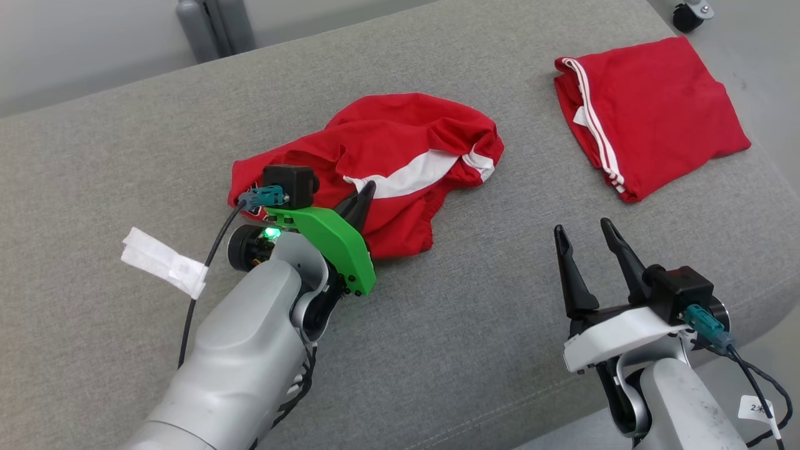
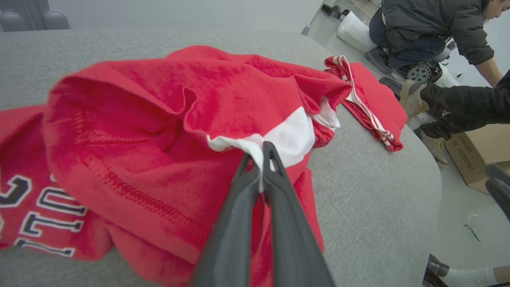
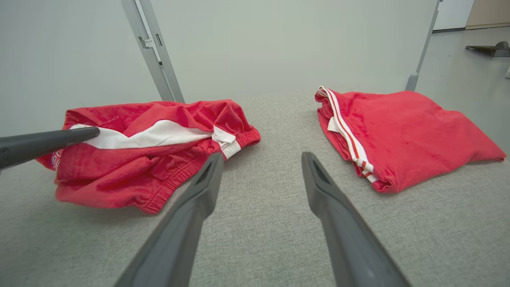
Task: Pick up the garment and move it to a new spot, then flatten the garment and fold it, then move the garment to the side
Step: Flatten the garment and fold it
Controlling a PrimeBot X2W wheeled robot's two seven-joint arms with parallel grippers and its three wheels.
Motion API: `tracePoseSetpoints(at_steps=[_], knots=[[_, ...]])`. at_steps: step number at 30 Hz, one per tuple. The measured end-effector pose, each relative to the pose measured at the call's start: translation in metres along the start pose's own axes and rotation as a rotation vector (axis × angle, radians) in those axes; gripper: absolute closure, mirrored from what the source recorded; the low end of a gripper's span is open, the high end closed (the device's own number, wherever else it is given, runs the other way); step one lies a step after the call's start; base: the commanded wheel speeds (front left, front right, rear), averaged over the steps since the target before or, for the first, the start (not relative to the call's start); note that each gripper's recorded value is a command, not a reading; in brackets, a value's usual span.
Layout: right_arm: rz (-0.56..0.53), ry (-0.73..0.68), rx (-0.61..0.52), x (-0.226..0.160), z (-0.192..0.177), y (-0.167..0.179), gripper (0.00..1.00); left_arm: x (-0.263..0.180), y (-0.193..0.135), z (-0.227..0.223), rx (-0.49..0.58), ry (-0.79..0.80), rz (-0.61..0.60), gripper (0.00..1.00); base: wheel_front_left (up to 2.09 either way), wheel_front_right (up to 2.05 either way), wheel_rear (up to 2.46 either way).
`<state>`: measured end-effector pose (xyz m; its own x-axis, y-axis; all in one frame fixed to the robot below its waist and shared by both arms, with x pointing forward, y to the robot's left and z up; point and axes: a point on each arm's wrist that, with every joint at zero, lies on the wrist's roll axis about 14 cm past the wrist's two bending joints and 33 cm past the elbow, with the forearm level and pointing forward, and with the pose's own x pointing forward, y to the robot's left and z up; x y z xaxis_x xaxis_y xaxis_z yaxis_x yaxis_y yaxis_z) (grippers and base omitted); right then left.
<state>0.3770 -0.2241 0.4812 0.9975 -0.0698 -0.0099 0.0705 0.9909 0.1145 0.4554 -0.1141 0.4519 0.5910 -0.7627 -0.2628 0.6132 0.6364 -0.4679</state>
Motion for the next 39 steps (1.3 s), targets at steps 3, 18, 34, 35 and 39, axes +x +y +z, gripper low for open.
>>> tracePoseSetpoints(at_steps=[3,18,34,35,39], knots=[[0.002,-0.003,0.004,0.003,0.0,0.001,0.0,-0.003,0.004,0.015,-0.033,-0.08,0.012,1.0,0.0,0.0,0.0],[0.092,-0.005,0.021,0.019,-0.004,0.032,0.0,-0.114,0.079,0.032,-0.145,-0.387,0.262,1.0,0.0,0.0,0.0],[0.191,-0.013,0.026,0.025,0.002,0.065,0.0,-0.169,0.103,0.028,-0.076,-0.426,0.421,1.0,0.0,0.0,0.0],[0.189,-0.014,0.025,0.025,0.002,0.064,0.0,-0.171,0.105,0.026,-0.083,-0.424,0.438,1.0,0.0,0.0,0.0],[0.179,-0.016,0.022,0.022,0.004,0.059,0.0,-0.184,0.114,0.017,-0.098,-0.426,0.492,1.0,0.0,0.0,0.0]])
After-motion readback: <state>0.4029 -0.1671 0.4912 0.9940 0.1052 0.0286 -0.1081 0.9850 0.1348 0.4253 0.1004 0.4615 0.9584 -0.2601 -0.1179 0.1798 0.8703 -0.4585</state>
